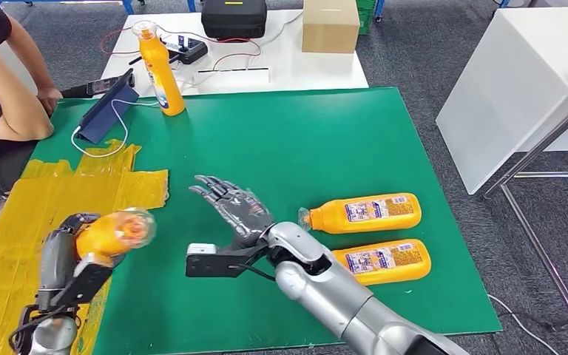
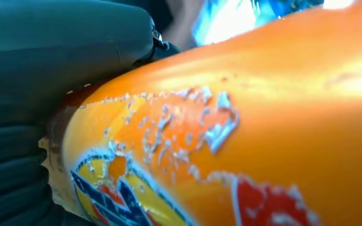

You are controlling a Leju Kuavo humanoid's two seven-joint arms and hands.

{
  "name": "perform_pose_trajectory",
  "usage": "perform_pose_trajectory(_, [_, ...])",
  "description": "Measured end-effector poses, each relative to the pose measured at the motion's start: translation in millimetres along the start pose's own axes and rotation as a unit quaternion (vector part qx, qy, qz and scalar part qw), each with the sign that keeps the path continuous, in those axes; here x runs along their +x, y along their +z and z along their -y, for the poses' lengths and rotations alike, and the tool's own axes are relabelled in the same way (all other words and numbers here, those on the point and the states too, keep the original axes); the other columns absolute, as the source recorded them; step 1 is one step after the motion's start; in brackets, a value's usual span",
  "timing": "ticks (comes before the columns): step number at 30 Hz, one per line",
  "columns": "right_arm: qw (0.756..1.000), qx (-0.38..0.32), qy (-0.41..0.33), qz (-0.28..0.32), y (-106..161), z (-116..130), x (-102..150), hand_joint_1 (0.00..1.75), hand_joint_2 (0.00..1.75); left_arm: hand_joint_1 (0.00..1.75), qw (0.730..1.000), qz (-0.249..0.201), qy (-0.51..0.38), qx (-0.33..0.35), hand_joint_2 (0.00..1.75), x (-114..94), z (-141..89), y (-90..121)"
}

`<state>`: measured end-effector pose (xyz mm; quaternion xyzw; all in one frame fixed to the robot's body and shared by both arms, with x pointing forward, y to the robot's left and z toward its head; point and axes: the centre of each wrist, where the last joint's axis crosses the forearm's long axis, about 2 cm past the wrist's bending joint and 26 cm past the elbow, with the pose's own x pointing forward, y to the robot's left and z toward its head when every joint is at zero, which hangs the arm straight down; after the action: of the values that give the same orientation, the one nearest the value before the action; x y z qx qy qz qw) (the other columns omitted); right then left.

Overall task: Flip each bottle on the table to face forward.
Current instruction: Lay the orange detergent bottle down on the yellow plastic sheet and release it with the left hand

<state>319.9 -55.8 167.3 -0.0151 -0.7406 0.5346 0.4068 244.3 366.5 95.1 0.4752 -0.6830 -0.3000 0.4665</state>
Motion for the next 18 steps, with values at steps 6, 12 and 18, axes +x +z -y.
perform_pose_trajectory(6, [1.000, 0.003, -0.005, -0.017, 52.1, 37.6, -40.6, 0.00, 1.75, 1.75, 0.972, -0.035, -0.226, -0.046, 1.75, -20.1, 14.0, 22.4])
perform_pose_trajectory(12, [0.998, 0.021, 0.003, -0.058, 137.9, 77.9, -82.2, 0.00, 1.75, 1.75, 0.957, -0.047, -0.267, -0.104, 1.75, -47.0, 21.6, 38.5])
perform_pose_trajectory(18, [0.994, 0.050, 0.004, -0.097, 202.5, 109.9, -98.8, 0.00, 1.75, 0.74, 0.953, -0.055, -0.271, -0.123, 1.31, -54.8, 24.3, 34.6])
